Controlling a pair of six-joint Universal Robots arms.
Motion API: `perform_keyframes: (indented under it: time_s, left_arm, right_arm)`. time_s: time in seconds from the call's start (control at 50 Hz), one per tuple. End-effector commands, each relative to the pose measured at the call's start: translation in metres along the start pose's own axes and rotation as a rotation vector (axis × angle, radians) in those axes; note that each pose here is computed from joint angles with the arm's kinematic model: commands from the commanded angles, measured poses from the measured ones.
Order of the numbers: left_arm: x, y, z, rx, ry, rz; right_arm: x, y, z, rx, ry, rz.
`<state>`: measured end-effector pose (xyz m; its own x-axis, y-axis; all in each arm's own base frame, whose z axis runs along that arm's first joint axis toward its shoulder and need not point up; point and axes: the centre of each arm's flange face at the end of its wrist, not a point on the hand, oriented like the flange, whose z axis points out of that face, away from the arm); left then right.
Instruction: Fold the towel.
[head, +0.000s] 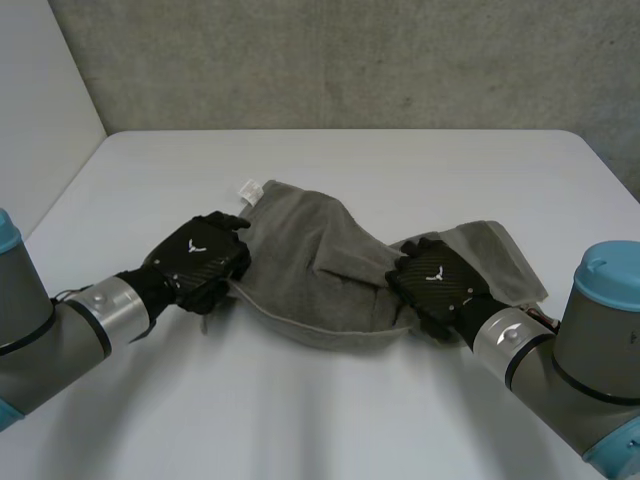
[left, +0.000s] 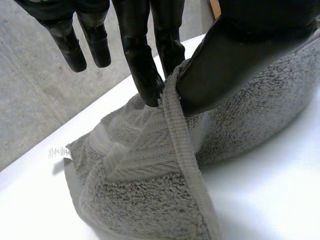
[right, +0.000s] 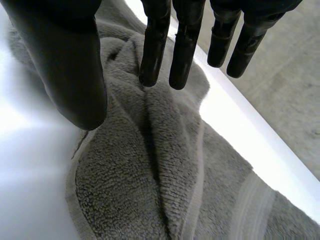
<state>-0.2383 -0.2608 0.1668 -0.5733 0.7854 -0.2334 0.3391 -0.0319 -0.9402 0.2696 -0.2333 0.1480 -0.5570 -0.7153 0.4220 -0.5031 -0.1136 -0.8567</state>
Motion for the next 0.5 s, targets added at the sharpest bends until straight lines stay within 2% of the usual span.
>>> perform_keyframes:
  time_s: [0.02,0.26,0.4,0.5]
  left_arm:
    - [-0.001,-0.004,-0.004,0.003,-0.009,-0.008]
    - [-0.002,-0.016,-0.011,0.010,-0.016,-0.005]
    - [-0.001,-0.017,-0.013,0.008,-0.015,-0.045]
    - [-0.001,-0.018,-0.013,0.008,-0.013,-0.081]
  right_arm:
    - [0.006,-0.002,0.001,-0.003,0.043,0.079]
    - [0.010,-0.001,-0.003,-0.034,0.045,0.270]
    - [0.046,0.003,-0.024,-0.120,0.105,0.348]
    - [0.061,0.010,-0.032,-0.161,0.116,0.342]
